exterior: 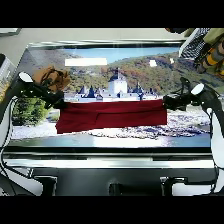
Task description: Fold the clothes and pants, and hang the long-sleeved shirts on hangers.
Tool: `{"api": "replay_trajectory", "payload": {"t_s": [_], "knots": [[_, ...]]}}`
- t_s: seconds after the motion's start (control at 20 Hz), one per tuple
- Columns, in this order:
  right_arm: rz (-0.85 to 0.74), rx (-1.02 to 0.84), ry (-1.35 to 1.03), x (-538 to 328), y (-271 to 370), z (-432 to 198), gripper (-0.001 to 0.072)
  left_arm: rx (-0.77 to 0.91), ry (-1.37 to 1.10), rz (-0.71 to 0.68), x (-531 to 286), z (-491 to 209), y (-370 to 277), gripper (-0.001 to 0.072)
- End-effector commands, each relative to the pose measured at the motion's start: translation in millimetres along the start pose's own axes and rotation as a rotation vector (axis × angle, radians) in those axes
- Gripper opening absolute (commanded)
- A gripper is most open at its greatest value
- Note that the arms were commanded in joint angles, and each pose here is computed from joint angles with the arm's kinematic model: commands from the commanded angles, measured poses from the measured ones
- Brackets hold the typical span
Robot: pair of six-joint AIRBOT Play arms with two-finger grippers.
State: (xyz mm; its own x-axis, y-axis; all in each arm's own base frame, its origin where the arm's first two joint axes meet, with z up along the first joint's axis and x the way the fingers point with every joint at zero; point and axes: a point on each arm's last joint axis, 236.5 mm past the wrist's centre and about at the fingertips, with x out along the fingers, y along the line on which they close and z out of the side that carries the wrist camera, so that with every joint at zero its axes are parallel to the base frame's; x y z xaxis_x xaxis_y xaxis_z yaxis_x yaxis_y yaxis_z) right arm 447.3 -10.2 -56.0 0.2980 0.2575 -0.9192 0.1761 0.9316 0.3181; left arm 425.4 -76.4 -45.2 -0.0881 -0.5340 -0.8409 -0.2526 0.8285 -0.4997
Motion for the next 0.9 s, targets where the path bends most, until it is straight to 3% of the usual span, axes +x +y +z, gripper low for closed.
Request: {"api": "replay_trajectory", "payload": {"t_s": [0.0,0.15,0.25,0.3,0.4,0.45,0.55,0.7,0.75,0.85], "knots": [[-0.010,0.025,-0.060,7.3,0.1,24.2,0.0031,-0.010,-0.004,0.000,9.6,10.0,4.9,0.0014],[-0.009,0.040,-0.011,21.6,-3.4,14.8,0.0051,-0.010,-0.034,-0.001,11.1,17.7,4.4,0.0015],[0.008,0.063,-0.002,26.0,-0.8,13.2,0.0205,-0.008,-0.044,-0.002,11.4,20.1,3.3,0.0041],[0.020,0.085,0.001,23.5,2.6,13.4,0.0254,-0.007,-0.045,-0.002,10.9,19.9,3.1,0.0123],[0.029,0.117,0.053,4.8,3.3,11.4,0.0493,-0.003,-0.052,-0.003,4.1,18.0,1.4,0.0372],[0.035,0.124,0.080,-8.7,-0.4,11.2,0.0504,0.000,-0.068,-0.005,-3.3,18.1,0.0,0.0438],[0.070,0.201,0.081,-29.0,-19.4,17.1,0.0588,0.012,-0.106,-0.009,-20.8,17.3,-4.9,0.0439],[0.252,0.393,0.098,-34.4,-38.0,21.3,0.0610,0.050,-0.182,0.012,-52.4,12.2,-14.5,0.0439],[0.325,0.435,0.130,-30.2,-38.5,18.6,0.0652,0.062,-0.203,0.020,-61.1,10.1,-17.4,0.0439],[0.407,0.463,0.200,-16.0,-36.2,8.9,0.0662,0.077,-0.231,0.026,-72.7,6.8,-22.4,0.0439]]}}
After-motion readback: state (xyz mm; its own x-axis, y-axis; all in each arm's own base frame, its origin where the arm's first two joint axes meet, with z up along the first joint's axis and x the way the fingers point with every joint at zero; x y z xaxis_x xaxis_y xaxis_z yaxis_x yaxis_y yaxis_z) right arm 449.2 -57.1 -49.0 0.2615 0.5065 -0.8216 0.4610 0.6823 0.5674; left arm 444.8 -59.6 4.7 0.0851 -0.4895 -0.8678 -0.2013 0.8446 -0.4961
